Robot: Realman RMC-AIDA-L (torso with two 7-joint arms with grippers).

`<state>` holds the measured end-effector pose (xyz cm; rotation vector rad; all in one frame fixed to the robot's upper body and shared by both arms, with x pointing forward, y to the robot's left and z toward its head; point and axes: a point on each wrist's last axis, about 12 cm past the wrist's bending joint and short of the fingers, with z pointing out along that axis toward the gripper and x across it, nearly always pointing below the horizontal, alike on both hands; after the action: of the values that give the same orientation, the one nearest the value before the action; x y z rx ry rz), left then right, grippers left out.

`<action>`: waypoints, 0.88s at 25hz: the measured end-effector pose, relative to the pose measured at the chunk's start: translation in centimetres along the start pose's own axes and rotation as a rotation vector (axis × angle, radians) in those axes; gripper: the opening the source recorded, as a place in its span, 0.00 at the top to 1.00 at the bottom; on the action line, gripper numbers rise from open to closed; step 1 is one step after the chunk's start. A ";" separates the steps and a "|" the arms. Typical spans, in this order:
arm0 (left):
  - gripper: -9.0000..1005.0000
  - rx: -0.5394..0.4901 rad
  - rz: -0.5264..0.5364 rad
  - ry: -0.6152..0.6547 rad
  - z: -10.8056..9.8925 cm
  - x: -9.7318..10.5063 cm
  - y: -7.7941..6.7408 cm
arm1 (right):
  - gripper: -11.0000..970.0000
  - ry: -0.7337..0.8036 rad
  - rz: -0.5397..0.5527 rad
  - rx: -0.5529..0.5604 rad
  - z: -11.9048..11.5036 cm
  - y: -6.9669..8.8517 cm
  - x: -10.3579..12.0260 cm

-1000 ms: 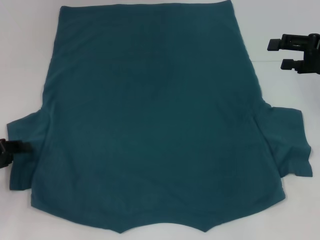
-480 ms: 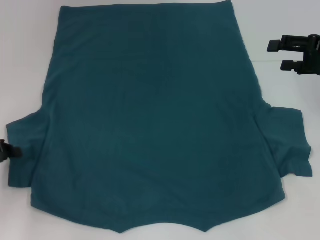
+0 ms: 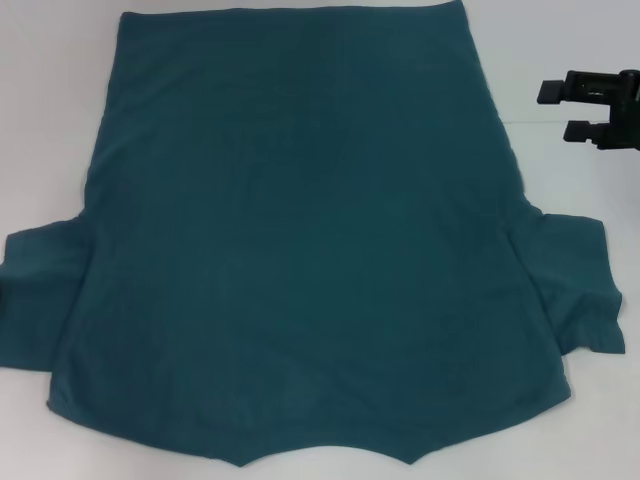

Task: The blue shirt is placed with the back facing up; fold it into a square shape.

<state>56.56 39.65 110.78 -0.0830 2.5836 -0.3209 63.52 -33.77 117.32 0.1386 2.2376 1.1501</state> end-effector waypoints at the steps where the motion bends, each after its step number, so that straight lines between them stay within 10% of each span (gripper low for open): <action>1: 0.99 -0.015 0.008 0.007 0.0 -0.2 0.0 | 0.06 -0.001 0.000 0.000 0.0 0.0 0.0; 22: 0.99 -0.064 0.095 0.039 -2.5 -4.6 -2.7 | 0.06 -0.008 -0.012 0.008 0.1 0.2 -0.4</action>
<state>59.21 38.09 115.80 0.0239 2.6260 -0.2069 63.82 -33.76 117.58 0.1323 2.2330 1.1320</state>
